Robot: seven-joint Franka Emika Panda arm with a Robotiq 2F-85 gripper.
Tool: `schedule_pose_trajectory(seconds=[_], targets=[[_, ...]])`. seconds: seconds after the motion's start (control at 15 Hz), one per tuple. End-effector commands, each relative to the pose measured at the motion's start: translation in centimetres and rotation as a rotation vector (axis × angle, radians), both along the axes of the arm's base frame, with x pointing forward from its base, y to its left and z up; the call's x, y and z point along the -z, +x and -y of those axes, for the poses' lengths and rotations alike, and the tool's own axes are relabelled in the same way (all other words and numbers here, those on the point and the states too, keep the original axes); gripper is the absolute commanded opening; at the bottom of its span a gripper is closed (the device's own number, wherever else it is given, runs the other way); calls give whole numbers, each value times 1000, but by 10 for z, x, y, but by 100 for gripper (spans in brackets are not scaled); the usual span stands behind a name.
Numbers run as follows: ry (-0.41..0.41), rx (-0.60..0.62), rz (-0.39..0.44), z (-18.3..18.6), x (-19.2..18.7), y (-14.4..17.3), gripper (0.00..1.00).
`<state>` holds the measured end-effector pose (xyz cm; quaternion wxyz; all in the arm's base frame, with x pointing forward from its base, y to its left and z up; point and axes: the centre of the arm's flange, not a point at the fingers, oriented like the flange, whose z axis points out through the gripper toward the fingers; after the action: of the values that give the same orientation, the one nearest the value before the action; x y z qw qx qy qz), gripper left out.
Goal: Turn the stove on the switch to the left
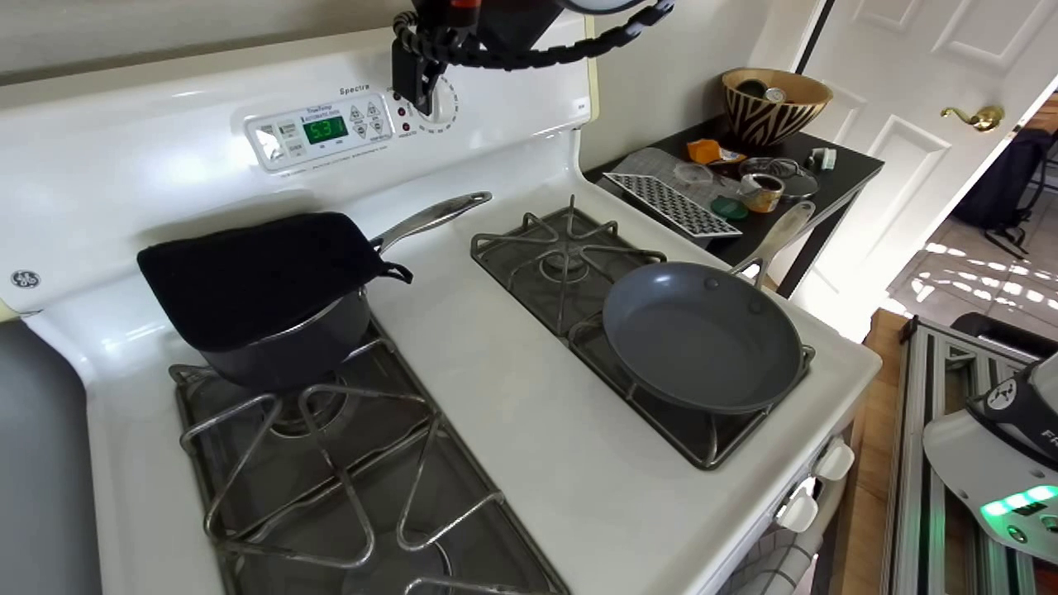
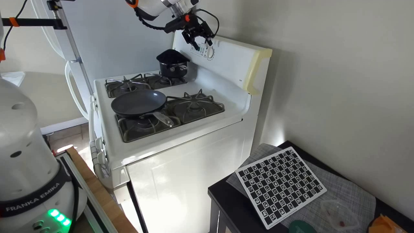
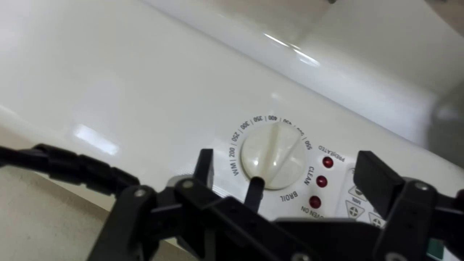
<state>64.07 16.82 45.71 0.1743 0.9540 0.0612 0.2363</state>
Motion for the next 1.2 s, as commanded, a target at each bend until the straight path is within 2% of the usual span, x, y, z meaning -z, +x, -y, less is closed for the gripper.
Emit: schedule_pose_trajectory(seconds=[0.0,0.07,0.27,0.47,0.53,0.67,0.93,1.13], targets=[[57,46,10,-7,4,4,100],[61,58,10,-6,5,5,100],[71,85,18,-3,10,7,69],[78,94,20,-1,16,9,51],[81,97,23,-1,17,10,48],[82,97,35,0,18,11,53],[86,97,52,6,18,14,50],[91,101,60,10,19,14,42]])
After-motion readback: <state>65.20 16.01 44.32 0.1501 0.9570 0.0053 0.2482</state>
